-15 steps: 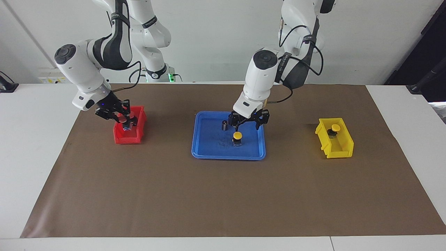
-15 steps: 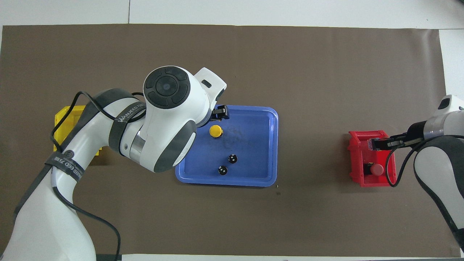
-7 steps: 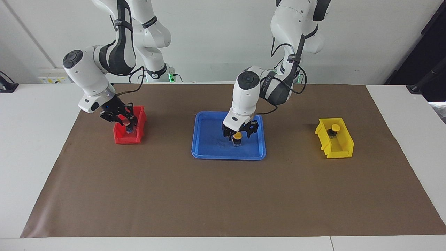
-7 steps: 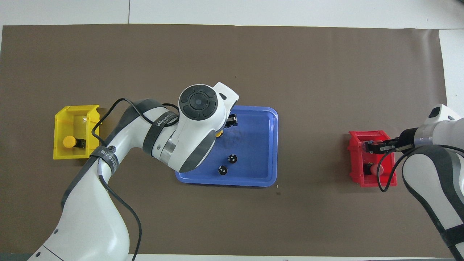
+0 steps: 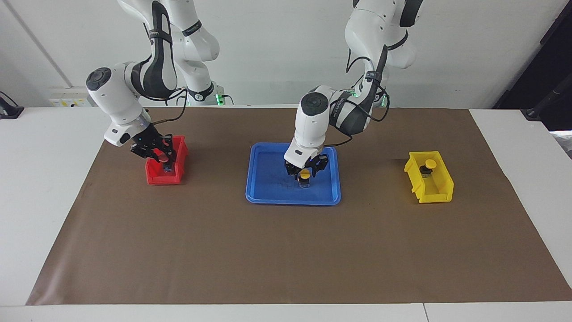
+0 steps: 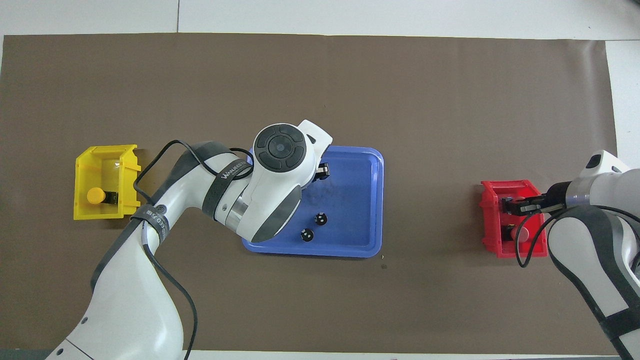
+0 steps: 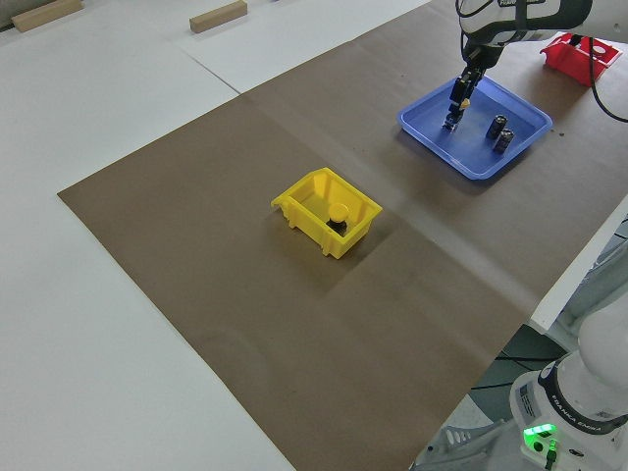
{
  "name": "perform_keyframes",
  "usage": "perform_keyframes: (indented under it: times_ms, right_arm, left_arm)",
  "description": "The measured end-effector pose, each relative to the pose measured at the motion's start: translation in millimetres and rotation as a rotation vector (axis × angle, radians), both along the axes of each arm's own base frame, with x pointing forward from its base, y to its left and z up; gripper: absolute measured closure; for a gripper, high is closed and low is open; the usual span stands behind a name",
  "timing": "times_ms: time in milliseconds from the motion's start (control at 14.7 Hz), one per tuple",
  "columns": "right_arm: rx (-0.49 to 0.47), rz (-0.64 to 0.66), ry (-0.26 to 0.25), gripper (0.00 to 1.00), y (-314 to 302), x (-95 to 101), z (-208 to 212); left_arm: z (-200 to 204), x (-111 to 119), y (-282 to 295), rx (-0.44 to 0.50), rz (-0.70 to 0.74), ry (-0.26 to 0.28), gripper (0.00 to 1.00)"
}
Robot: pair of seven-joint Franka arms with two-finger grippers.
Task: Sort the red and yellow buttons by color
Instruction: 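Grasp the last yellow button in the tray with the left gripper, then drop the yellow button into the yellow bin while the right gripper withdraws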
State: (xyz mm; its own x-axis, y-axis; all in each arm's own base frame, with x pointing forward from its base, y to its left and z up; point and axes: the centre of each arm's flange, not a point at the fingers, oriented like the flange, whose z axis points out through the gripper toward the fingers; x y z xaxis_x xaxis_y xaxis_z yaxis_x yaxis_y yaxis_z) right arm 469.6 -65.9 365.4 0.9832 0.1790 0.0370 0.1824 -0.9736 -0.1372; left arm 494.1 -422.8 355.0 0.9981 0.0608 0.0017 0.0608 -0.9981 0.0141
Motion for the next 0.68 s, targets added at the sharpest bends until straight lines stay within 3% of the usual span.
perform_keyframes:
  times_ms: [68,137,410,683]
  right_arm:
    - [0.000,-0.003,0.003,0.59,-1.3,-0.9,-3.4]
    - [-0.001,-0.006,0.004,0.59,-2.1,-1.6,-6.3]
    - [-0.004,-0.010,0.007,0.59,-2.4,-5.7,-17.9]
    - [-0.005,-0.011,0.009,0.59,-2.3,-5.8,-21.1]
  left_arm:
    - [0.0,0.5,0.5,0.000,0.002,0.000,0.54]
    - [0.0,1.5,1.7,0.001,0.006,-0.001,0.59]
    - [20.9,16.6,18.5,0.003,0.042,-0.009,0.59]
    - [111.7,58.6,100.9,0.016,0.056,0.009,0.59]
